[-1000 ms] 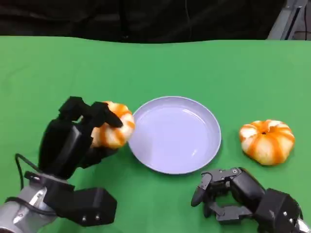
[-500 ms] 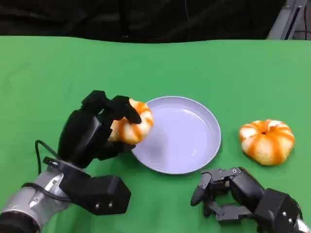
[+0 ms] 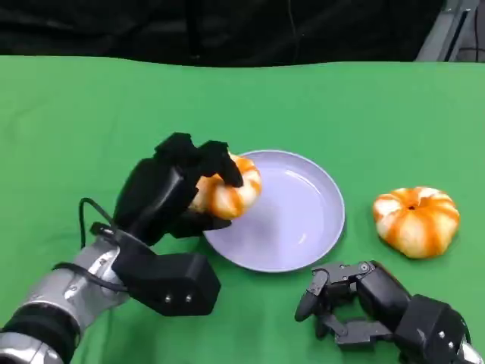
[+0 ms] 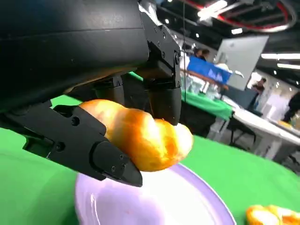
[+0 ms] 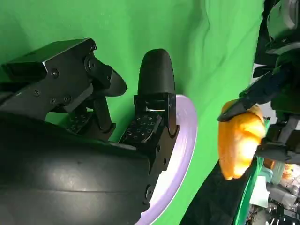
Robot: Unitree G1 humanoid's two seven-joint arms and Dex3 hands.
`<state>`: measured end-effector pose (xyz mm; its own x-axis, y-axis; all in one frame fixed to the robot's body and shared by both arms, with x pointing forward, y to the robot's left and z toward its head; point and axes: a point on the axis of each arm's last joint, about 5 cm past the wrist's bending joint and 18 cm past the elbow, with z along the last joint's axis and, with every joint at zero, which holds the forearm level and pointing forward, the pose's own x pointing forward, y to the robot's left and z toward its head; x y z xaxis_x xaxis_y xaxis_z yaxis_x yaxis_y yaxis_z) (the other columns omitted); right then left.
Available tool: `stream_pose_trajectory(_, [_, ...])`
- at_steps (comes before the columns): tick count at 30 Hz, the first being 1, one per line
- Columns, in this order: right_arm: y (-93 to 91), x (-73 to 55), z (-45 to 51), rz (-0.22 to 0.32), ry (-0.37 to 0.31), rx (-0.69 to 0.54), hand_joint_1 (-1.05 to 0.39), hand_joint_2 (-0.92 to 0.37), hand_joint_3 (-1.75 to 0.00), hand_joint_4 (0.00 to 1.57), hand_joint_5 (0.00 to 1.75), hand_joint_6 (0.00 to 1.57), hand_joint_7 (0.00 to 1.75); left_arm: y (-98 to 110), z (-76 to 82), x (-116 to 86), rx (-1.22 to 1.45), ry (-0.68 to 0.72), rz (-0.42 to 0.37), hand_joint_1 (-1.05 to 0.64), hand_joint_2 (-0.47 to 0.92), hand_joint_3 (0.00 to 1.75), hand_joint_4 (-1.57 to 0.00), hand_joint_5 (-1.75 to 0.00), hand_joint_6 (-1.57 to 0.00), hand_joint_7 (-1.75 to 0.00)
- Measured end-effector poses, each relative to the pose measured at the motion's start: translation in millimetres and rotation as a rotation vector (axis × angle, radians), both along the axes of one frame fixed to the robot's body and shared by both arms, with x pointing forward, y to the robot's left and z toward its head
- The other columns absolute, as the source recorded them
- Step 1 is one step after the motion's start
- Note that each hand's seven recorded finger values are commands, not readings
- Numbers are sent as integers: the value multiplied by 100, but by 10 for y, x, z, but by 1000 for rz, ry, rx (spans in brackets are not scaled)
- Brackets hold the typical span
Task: Grasp the bread from the table and place it into the plate.
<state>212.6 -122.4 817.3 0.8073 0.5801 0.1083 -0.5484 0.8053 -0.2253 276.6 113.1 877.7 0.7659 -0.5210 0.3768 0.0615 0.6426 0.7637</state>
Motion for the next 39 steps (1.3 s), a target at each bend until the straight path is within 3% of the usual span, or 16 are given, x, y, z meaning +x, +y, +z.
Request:
stream_pose_trajectory(11, [7,-1,0,5,0,-1,20,-65,-91,99,129,105,89,-134,95,74,25,32,-68,-14,89,0,-49,-175,-49,-154])
stream_pose_trajectory(12, [8,-1,0,5,0,0,21,-65,-91,98,129,105,90,-150,109,81,27,30,-75,-13,87,0,-51,-173,-55,-144])
stream_pose_trajectory(20, [57,-2,-5,28,23,18,21,-68,-86,97,131,106,92,-258,135,120,51,57,-103,-9,87,1,-48,-175,-49,-154])
stream_pose_trajectory(23, [69,-3,-7,34,27,24,19,-67,-85,96,132,104,91,-260,117,124,76,83,-101,-8,86,1,-47,-174,-54,-142])
stream_pose_trajectory(32, [81,-8,-4,18,10,12,20,-66,-87,97,134,103,90,-348,217,202,139,107,-141,-9,86,0,-44,-175,-49,-149])
stream_pose_trajectory(36, [84,-10,-4,15,4,8,19,-66,-87,97,136,101,92,-420,270,240,162,126,-160,-11,88,0,-48,-163,-57,-129])
stream_pose_trajectory(38, [88,-12,-3,18,0,4,19,-66,-87,97,136,101,92,-445,289,255,173,134,-166,-11,88,0,-49,-163,-58,-127])
stream_pose_trajectory(39, [89,-12,-3,19,-2,3,21,-66,-87,96,136,100,93,-449,289,256,176,139,-167,-9,86,0,-45,-164,-53,-135])
